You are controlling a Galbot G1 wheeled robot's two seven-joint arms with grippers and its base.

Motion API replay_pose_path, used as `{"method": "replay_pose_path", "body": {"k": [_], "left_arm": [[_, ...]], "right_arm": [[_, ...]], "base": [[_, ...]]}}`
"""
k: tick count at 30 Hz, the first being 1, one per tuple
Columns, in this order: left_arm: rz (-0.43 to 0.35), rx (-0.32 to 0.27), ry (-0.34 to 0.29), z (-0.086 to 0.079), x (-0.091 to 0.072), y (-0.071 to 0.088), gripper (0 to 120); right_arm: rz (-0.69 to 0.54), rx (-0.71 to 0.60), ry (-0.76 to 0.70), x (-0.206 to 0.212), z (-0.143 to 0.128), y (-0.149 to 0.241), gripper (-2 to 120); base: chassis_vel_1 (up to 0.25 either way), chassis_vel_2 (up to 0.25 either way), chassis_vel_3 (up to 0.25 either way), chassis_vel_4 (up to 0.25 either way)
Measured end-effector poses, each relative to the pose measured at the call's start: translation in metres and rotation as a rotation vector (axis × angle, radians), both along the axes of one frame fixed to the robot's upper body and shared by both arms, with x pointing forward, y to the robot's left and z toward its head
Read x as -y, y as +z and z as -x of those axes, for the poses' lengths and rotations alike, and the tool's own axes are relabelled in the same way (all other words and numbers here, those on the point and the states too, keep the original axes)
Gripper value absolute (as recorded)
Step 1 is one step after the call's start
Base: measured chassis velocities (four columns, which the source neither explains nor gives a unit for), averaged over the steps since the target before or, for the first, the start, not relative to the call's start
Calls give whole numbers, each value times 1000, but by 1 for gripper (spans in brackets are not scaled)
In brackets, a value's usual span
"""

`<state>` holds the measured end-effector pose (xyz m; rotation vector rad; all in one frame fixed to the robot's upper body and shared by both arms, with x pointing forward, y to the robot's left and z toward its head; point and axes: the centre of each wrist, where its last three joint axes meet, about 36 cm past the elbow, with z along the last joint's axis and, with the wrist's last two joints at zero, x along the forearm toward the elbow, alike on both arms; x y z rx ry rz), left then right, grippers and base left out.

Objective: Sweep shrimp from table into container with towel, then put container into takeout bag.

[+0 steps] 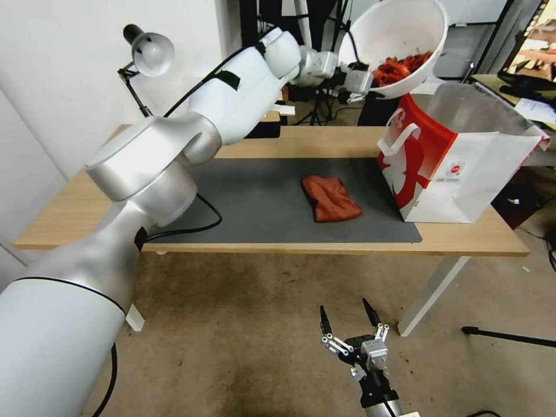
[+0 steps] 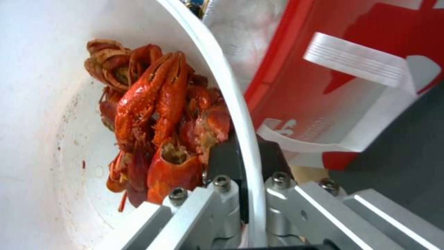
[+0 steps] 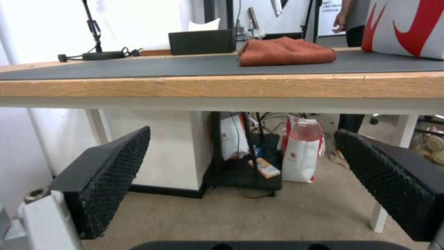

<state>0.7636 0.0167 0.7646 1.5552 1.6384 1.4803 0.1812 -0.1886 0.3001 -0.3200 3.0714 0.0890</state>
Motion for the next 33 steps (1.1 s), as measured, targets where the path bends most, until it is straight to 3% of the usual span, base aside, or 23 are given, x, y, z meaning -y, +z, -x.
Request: {"method": "replay_pose_path", "body": {"k": [3,10,15,24,33], "left_arm": [[-12,24,-14,5,8,3,0],[7,110,-61,30,46,-5,0],[42,91,-63,43,62,-10,0],[-12,48,-111,61,83,-35,0],[-66,46,-134,68,89,-33,0]], "right_arm": [[-5,-1,4,-3,1,-1,100],[-5,-3,8,-7,4,-2,100],[-8,-4,4,-7,7,-4,100],[-10,-6,3,-9,8,-5,100],[-14,-10,-1,-11,10,-8,100]], "base": [[0,0,0,0],[0,0,0,0],[0,0,0,0],[0,0,0,0],[0,0,0,0]]}}
